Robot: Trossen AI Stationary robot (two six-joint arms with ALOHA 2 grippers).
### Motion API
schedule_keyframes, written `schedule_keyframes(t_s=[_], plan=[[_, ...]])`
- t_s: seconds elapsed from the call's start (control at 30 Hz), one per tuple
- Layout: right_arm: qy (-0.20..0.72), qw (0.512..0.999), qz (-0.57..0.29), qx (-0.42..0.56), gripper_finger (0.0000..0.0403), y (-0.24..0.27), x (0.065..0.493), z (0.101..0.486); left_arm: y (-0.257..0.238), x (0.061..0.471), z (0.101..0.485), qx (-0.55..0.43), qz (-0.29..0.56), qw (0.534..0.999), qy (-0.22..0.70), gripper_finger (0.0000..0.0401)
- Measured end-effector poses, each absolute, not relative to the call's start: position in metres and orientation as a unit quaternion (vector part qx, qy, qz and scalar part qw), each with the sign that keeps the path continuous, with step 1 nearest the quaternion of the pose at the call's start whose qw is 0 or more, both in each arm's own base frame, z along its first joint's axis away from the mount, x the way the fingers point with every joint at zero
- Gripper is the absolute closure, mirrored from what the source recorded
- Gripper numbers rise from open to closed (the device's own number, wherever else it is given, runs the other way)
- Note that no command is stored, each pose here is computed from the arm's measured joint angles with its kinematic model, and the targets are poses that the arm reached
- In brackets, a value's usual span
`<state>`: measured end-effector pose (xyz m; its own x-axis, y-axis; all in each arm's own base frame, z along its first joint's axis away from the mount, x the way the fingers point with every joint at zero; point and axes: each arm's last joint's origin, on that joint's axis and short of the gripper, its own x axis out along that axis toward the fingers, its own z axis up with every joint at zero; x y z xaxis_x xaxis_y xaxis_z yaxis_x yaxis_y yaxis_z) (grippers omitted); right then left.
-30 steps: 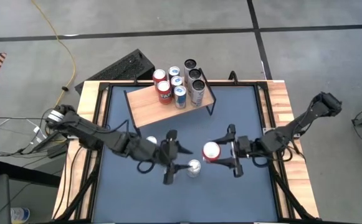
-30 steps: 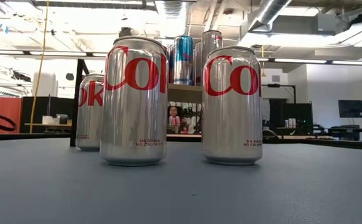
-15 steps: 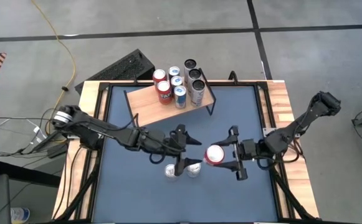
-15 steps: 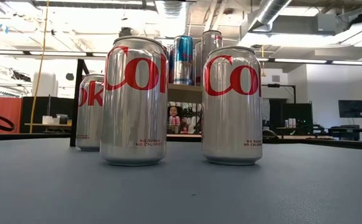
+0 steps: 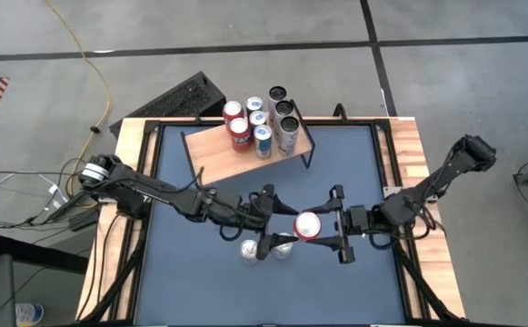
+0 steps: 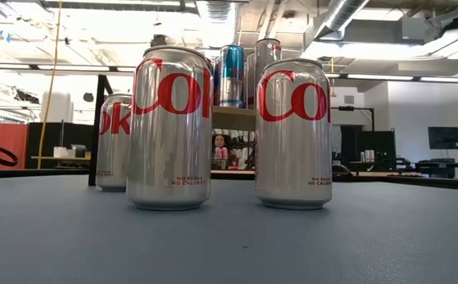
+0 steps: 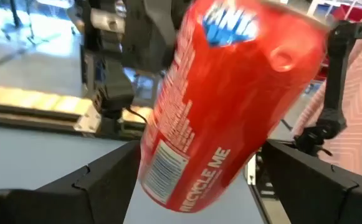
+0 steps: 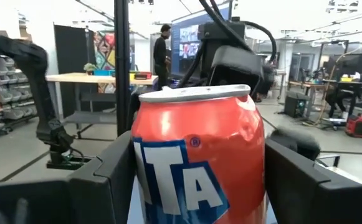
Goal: Place canned beverage on shelf
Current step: Put the red soda can on the shelf aligned with the other red soda cans
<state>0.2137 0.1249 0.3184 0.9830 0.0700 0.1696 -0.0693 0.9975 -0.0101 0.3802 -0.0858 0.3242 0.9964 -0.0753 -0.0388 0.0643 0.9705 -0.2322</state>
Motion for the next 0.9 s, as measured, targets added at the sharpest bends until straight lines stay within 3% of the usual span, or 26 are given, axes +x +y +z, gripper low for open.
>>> schedule_keyframes(t_s=[0.53, 0.9], plan=[[-0.105, 0.994, 0.037, 0.009, 0.0132, 0.124, 0.216, 0.321, -0.094, 0.384, 0.33, -0.06, -0.059, 0.996, -0.041, 0.0069], [-0.118, 0.992, 0.036, 0.01, 0.0132, 0.12, 0.22, 0.322, -0.092, 0.384, 0.332, -0.074, -0.057, 0.994, -0.053, 0.0068]])
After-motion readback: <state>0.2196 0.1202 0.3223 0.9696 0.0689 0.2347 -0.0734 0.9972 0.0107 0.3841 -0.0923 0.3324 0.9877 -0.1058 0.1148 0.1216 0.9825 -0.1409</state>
